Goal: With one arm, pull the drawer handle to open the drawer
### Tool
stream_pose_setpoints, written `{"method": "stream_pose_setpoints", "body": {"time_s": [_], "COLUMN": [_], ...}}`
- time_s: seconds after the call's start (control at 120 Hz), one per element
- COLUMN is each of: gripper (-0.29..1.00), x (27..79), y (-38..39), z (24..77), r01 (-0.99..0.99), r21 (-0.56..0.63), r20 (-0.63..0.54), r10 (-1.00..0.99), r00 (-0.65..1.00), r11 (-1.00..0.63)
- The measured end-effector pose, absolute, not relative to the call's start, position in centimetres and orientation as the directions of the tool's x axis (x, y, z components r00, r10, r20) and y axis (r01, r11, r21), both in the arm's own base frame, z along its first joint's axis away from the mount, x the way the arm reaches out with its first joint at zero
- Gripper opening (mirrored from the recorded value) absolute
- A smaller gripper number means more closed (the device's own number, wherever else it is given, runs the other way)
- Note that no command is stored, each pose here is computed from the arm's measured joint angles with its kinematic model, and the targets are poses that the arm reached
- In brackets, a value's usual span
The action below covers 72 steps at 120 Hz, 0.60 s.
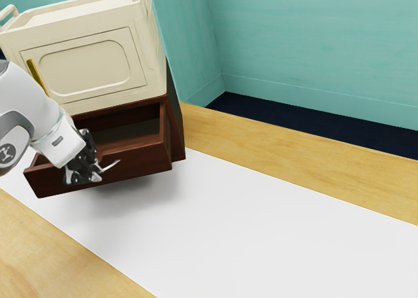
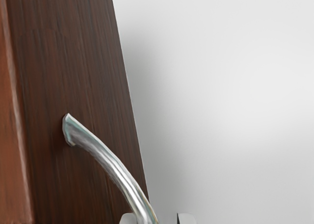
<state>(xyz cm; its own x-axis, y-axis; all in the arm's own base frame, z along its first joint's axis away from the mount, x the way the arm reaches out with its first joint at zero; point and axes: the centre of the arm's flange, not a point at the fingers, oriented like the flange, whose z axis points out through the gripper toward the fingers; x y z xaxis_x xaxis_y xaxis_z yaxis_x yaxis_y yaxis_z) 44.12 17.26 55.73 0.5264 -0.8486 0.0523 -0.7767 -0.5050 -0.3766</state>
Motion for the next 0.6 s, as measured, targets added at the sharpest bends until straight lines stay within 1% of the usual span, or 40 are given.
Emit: {"method": "stream_pose_setpoints", "body": {"time_s": [0.183,0.4,0.5,0.6], "gripper": [0.11,0.18,0.2,0.22], "x": [44.0,43.5,43.1,43.5], "y": [17.2,17.1,17.2,16.7], "z": [55.5,56.3,58.5,63.0], "r01": [-0.774,-0.763,-0.749,-0.736], "r21": [-0.355,-0.338,-0.343,-0.36], "r20": [0.064,0.095,0.123,0.145], "r10": [-0.839,-0.827,-0.818,-0.814], "r00": [0.54,0.554,0.562,0.562], "r11": [-0.525,-0.55,-0.567,-0.573]}}
